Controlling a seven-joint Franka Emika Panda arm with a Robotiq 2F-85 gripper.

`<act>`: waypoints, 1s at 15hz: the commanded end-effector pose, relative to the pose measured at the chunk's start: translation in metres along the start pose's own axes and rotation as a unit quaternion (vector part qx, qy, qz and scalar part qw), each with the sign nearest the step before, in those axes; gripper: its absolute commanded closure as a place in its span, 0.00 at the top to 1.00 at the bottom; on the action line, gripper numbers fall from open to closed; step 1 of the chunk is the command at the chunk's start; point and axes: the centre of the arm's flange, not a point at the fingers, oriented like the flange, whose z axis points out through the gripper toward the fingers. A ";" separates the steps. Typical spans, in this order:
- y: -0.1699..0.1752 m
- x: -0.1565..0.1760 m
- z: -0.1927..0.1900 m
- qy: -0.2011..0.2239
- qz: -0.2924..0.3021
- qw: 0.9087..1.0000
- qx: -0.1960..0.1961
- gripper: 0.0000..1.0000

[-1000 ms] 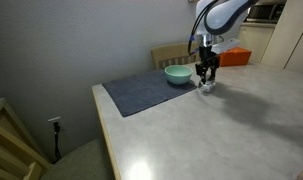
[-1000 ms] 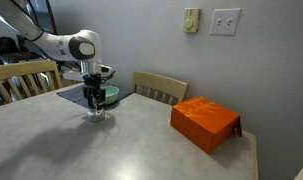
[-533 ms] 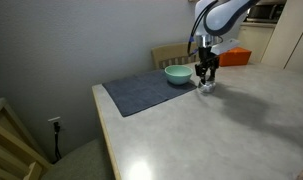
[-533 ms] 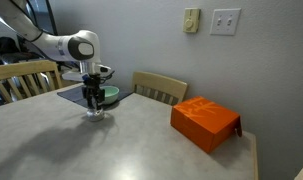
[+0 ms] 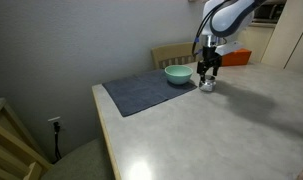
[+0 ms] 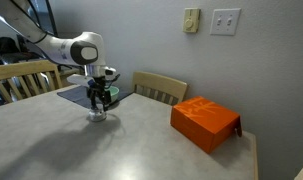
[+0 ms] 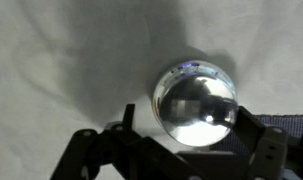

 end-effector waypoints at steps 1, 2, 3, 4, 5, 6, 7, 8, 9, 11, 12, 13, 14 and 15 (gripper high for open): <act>0.018 -0.030 -0.011 0.027 -0.012 0.999 0.021 1.00; 0.018 -0.034 -0.016 0.034 -0.012 0.999 0.018 1.00; 0.017 -0.038 -0.019 0.039 -0.013 0.999 0.016 1.00; 0.013 -0.044 -0.026 0.038 -0.020 0.999 0.015 1.00; 0.011 -0.050 -0.032 0.037 -0.025 0.999 0.017 1.00; 0.007 -0.058 -0.040 0.033 -0.033 0.999 0.019 1.00; 0.003 -0.064 -0.047 0.033 -0.038 0.999 0.019 1.00; -0.001 -0.071 -0.055 0.033 -0.044 0.998 0.019 1.00; -0.005 -0.077 -0.062 0.033 -0.048 0.998 0.019 1.00; -0.015 -0.091 -0.074 0.028 -0.055 0.998 0.019 1.00; -0.017 -0.097 -0.078 0.026 -0.059 0.998 0.020 1.00; -0.021 -0.101 -0.081 0.020 -0.066 0.997 0.023 1.00; -0.022 -0.075 -0.071 0.032 -0.050 0.998 0.018 1.00; -0.025 -0.078 -0.075 0.034 -0.052 0.998 0.018 1.00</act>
